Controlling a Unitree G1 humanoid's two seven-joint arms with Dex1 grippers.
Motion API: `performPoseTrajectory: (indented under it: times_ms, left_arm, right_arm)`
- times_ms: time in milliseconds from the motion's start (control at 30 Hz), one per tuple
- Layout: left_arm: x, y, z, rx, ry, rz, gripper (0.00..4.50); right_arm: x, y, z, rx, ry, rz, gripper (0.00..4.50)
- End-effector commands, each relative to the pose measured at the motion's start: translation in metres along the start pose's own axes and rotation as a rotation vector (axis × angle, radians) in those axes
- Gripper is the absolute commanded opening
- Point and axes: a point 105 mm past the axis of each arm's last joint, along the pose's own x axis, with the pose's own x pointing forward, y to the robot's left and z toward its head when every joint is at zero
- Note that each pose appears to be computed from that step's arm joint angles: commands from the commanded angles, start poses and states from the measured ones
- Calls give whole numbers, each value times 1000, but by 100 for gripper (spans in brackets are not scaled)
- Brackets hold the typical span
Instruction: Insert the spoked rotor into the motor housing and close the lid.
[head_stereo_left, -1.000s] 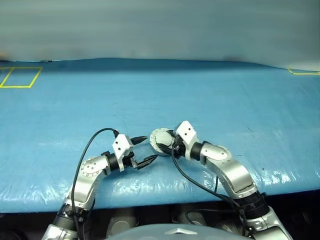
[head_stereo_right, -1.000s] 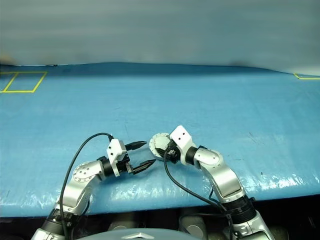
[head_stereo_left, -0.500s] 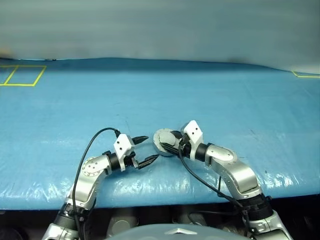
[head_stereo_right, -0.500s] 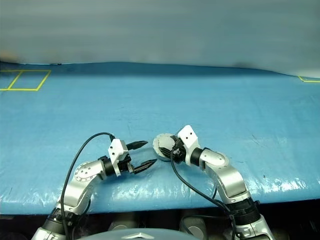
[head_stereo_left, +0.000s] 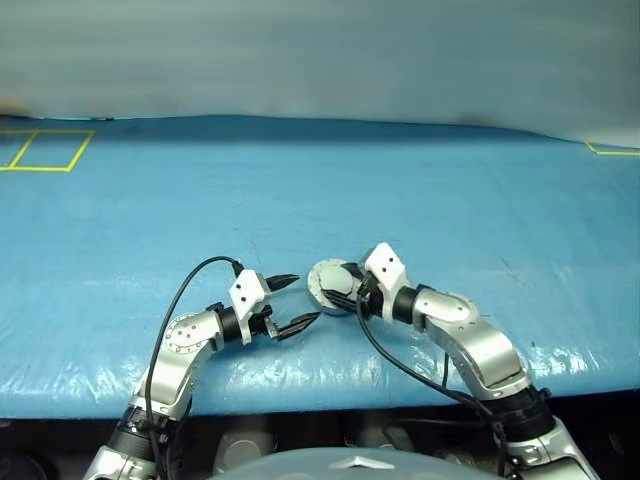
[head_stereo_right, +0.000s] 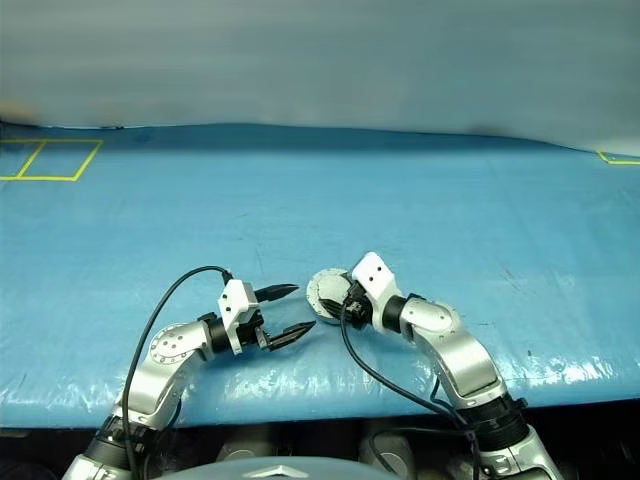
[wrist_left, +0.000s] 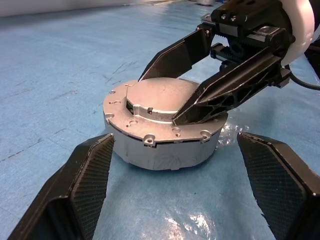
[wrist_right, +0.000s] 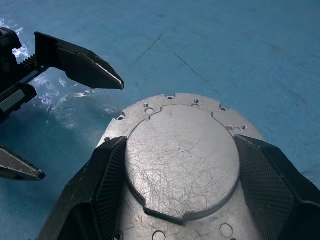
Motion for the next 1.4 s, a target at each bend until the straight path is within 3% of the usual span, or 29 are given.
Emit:
performPoseTrajectory:
  times_ms: [33, 200, 633, 833, 967, 1133, 1233, 1400]
  left_arm:
    - [3, -5, 13, 43, -39, -21, 421]
    - [3, -7, 13, 40, -38, -30, 421]
    - [6, -11, 12, 34, -37, -46, 421]
    - [6, -10, 14, 34, -45, -43, 421]
    - [6, -12, 14, 32, -43, -45, 421]
    - [5, -12, 15, 31, -42, -40, 421]
    - [6, -12, 15, 31, -42, -44, 421]
    - [9, -13, 17, 30, -46, -53, 421]
  right_arm:
    - [-3, 3, 16, -1, -65, 4, 302]
    - [-4, -2, 25, -17, -67, -27, 302]
    - [-12, -22, -15, -76, 135, -71, 302]
    - [-14, -24, -50, -11, 222, -58, 302]
    - [-19, -26, -62, 133, 197, -58, 302]
    - [-25, -19, -42, 168, 54, -18, 302]
    - [-27, -26, -43, 128, 50, -73, 302]
    - [-19, -7, 16, 11, -130, -29, 302]
